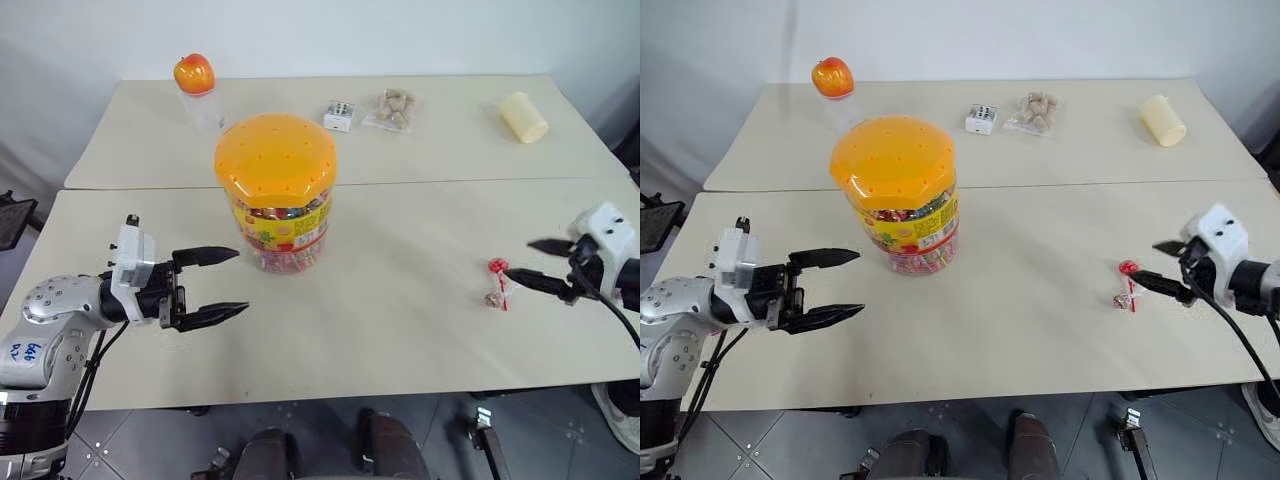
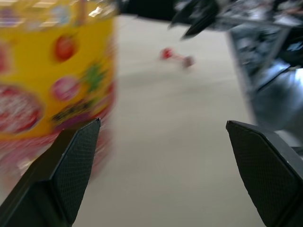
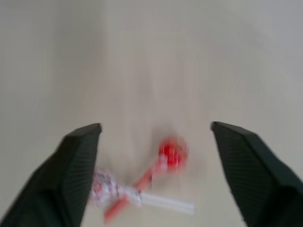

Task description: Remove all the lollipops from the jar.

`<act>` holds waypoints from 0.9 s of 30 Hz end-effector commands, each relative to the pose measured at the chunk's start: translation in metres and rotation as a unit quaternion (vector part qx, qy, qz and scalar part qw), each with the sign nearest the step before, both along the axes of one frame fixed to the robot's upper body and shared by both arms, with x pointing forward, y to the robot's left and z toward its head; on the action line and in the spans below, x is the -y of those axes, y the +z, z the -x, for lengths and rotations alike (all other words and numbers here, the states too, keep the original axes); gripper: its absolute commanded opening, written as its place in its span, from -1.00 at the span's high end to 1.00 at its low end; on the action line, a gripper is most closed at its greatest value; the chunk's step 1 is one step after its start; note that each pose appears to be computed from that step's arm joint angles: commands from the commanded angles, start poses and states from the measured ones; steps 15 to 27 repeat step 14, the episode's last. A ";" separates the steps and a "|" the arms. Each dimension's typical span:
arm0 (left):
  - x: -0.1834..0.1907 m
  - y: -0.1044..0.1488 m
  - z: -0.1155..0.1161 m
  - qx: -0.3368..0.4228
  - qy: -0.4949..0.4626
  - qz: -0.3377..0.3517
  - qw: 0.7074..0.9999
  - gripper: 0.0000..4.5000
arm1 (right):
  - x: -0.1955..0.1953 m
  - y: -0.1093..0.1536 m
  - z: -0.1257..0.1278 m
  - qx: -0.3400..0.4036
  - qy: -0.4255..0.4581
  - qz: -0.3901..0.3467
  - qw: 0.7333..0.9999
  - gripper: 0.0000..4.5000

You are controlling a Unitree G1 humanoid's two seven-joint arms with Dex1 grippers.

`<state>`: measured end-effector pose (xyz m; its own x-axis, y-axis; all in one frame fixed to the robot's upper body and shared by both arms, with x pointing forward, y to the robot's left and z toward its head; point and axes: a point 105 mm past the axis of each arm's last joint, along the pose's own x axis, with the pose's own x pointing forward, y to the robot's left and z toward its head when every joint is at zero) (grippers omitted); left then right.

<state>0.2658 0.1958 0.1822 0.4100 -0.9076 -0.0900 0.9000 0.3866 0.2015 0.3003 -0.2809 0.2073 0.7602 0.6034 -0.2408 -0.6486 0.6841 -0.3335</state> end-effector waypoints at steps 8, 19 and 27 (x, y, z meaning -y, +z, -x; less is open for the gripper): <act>-0.027 -0.025 -0.012 0.048 0.199 -0.012 0.979 -1.00 | -0.121 -0.020 0.032 0.047 0.307 -0.044 0.950 -0.99; -0.017 -0.032 -0.007 0.086 0.229 -0.011 0.970 -1.00 | -0.126 -0.052 0.021 0.059 0.260 -0.068 0.961 -0.99; -0.017 -0.032 -0.007 0.086 0.229 -0.011 0.970 -1.00 | -0.126 -0.052 0.021 0.059 0.260 -0.068 0.961 -0.99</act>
